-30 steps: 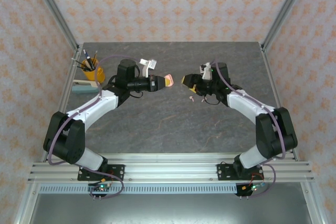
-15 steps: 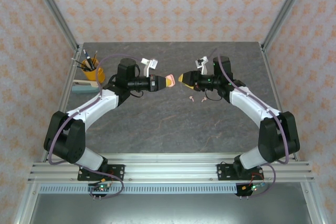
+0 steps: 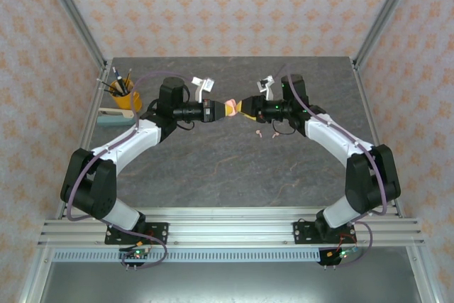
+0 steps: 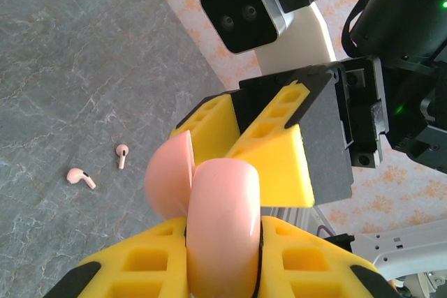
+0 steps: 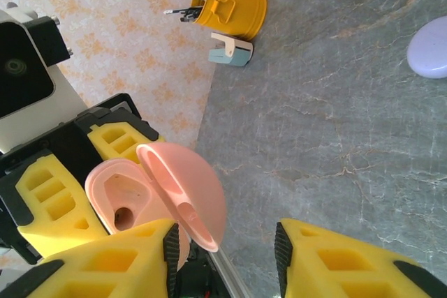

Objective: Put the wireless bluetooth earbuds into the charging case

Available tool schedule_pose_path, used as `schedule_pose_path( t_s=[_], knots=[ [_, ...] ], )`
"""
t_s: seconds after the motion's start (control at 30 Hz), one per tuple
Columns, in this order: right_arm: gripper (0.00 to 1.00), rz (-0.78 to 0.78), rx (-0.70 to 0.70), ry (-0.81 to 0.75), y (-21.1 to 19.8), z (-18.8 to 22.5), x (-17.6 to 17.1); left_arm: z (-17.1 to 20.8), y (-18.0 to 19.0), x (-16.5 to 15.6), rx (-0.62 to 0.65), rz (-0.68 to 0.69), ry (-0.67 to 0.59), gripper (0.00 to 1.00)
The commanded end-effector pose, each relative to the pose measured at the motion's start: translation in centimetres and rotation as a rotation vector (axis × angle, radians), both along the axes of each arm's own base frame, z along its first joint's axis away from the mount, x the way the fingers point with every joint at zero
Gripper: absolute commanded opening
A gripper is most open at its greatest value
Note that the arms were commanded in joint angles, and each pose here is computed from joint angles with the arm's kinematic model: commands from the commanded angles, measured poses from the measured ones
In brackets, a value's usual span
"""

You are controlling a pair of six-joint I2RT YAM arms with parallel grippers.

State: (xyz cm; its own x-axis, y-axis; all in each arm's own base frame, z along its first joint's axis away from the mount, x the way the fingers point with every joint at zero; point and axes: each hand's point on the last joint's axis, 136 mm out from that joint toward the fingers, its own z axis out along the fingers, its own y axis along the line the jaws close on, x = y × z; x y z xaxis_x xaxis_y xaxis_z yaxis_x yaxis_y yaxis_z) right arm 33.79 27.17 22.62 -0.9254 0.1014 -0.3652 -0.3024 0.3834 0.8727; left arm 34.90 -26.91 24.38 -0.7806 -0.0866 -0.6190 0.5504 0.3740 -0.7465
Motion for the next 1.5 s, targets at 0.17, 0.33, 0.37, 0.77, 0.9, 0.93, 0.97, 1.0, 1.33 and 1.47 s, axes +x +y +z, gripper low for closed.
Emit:
schedule_pose_path(
  t_s=[0.17, 0.33, 0.37, 0.77, 0.9, 0.93, 0.97, 1.0, 1.33, 1.47],
  knots=[
    [0.39, 0.019, 0.007, -0.034, 0.7, 0.7, 0.6, 1.9, -0.9, 0.0, -0.029, -0.042, -0.053, 0.00],
    [0.35, 0.014, 0.003, -0.030, 0.8, 0.7, 1.0, 2.0, -1.1, -0.2, -0.030, -0.047, -0.055, 0.00],
    [0.34, 0.014, 0.003, -0.031, 0.8, 0.7, 1.1, 2.0, -1.1, -0.2, -0.029, -0.047, -0.056, 0.00],
    [0.16, 0.011, -0.010, -0.043, 1.0, 1.1, 1.6, 1.7, -1.6, -0.4, -0.025, -0.062, -0.049, 0.00],
    [0.10, 0.007, -0.016, -0.047, 0.9, 1.3, 1.7, 1.5, -1.6, -0.4, -0.023, -0.062, -0.044, 0.00],
    [0.08, 0.005, -0.017, -0.049, 0.9, 1.4, 1.7, 1.5, -1.6, -0.3, -0.021, -0.060, -0.044, 0.00],
    [0.08, 0.002, -0.019, -0.053, 0.9, 1.4, 1.7, 1.5, -1.6, -0.3, -0.020, -0.059, -0.042, 0.00],
    [0.06, 0.000, -0.021, -0.051, 0.8, 1.5, 1.7, 1.4, -1.6, -0.3, -0.019, -0.057, -0.042, 0.00],
    [0.00, -0.030, -0.097, -0.072, 0.0, 1.5, 1.9, 0.5, -1.3, 0.5, 0.010, -0.006, -0.024, 0.44],
    [0.00, -0.027, -0.151, -0.074, -0.4, 1.0, 1.8, 0.9, -1.0, 0.8, 0.016, 0.013, -0.037, 0.62]
  ],
)
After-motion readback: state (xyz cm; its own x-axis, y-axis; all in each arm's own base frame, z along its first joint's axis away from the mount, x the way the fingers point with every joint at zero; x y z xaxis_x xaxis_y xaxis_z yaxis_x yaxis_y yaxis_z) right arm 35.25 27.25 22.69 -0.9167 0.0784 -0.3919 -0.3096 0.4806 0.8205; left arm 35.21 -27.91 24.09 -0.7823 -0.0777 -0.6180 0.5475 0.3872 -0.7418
